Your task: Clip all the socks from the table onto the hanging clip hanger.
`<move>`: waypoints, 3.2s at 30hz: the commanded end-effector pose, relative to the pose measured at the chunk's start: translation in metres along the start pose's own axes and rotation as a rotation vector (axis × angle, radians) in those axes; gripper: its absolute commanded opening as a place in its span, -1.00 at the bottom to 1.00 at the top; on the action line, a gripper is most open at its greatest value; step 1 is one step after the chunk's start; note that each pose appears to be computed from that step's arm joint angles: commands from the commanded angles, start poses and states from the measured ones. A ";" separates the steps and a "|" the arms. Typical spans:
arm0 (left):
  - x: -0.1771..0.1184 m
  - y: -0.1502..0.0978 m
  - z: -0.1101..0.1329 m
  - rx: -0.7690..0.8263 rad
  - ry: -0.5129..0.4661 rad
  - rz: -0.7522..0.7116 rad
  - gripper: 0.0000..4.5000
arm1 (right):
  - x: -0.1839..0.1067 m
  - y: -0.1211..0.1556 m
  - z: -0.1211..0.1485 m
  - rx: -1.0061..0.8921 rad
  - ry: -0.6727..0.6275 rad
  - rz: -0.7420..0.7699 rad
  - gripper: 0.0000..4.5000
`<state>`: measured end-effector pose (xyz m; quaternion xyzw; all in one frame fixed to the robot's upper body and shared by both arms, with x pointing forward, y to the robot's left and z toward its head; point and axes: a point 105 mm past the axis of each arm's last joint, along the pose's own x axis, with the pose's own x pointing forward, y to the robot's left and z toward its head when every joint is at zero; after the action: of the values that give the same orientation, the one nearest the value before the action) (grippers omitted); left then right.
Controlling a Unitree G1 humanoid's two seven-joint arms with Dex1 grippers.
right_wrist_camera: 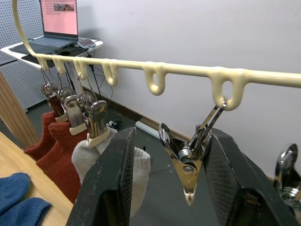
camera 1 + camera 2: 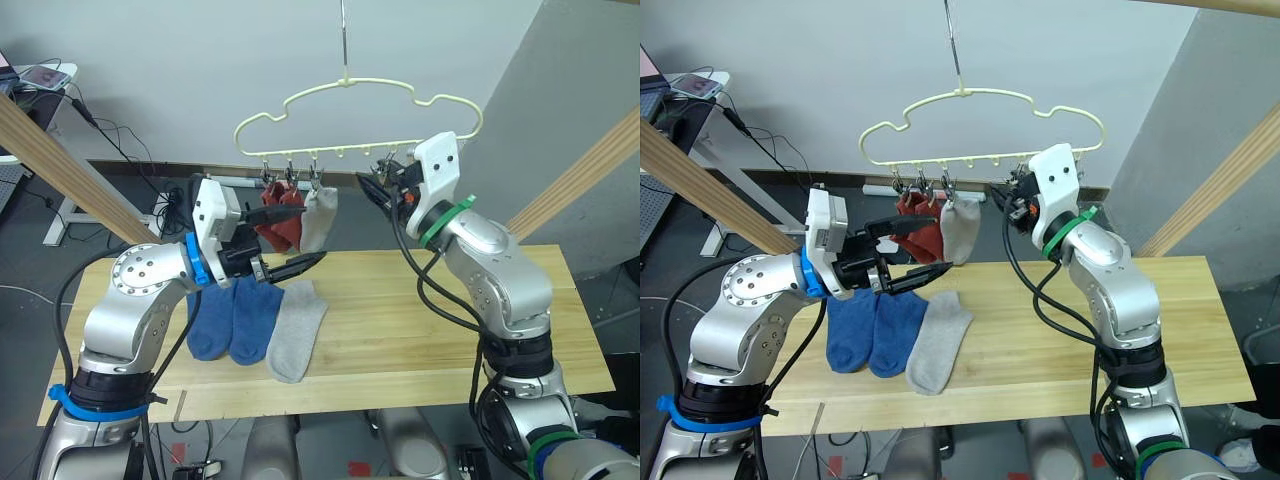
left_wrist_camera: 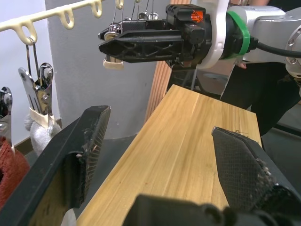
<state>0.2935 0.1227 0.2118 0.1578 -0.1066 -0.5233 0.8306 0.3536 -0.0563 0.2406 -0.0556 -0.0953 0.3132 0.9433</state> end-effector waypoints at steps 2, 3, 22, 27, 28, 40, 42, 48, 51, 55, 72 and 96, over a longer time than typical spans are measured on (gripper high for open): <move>0.001 -0.002 0.007 0.034 -0.024 0.000 0.74 | 0.000 0.002 0.019 -0.014 -0.080 0.007 -0.05; 0.001 -0.002 0.007 0.033 -0.024 0.001 0.74 | 0.000 0.002 0.019 -0.013 -0.082 0.007 -0.05; 0.002 -0.006 -0.007 0.013 -0.005 0.021 0.74 | 0.003 -0.002 0.021 0.004 -0.098 -0.015 -0.93; 0.000 -0.009 -0.027 -0.035 0.030 0.105 0.74 | 0.002 -0.002 0.021 0.004 -0.099 -0.015 -0.99; 0.000 -0.012 -0.034 -0.043 0.043 0.121 0.74 | 0.002 -0.002 0.021 0.004 -0.100 -0.014 -0.99; 0.004 -0.043 -0.137 -0.246 0.264 0.473 1.00 | 0.000 0.000 0.019 0.001 -0.080 -0.003 -0.99; 0.006 -0.040 -0.152 -0.254 0.319 0.514 1.00 | -0.001 0.001 0.018 0.003 -0.075 0.001 -0.99; 0.009 -0.040 -0.178 -0.295 0.410 0.530 1.00 | -0.001 0.003 0.019 0.005 -0.072 0.004 -0.99; 0.012 -0.047 -0.184 -0.303 0.442 0.479 1.00 | -0.001 0.003 0.019 0.007 -0.072 0.005 -0.99; 0.011 -0.055 -0.191 -0.307 0.488 0.438 0.92 | 0.000 0.004 0.020 0.010 -0.076 0.003 -0.99; 0.013 -0.059 -0.186 -0.356 0.468 0.380 -0.87 | -0.001 0.002 0.020 0.011 -0.081 -0.015 -0.99; 0.104 -0.007 -0.055 -0.355 -0.095 0.271 -1.00 | -0.006 0.013 0.025 0.067 -0.083 0.004 -0.99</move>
<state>0.3518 0.0355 0.1410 -0.0234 -0.0423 -0.4253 0.9038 0.3466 -0.0513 0.2482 -0.0149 -0.0940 0.3086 0.9464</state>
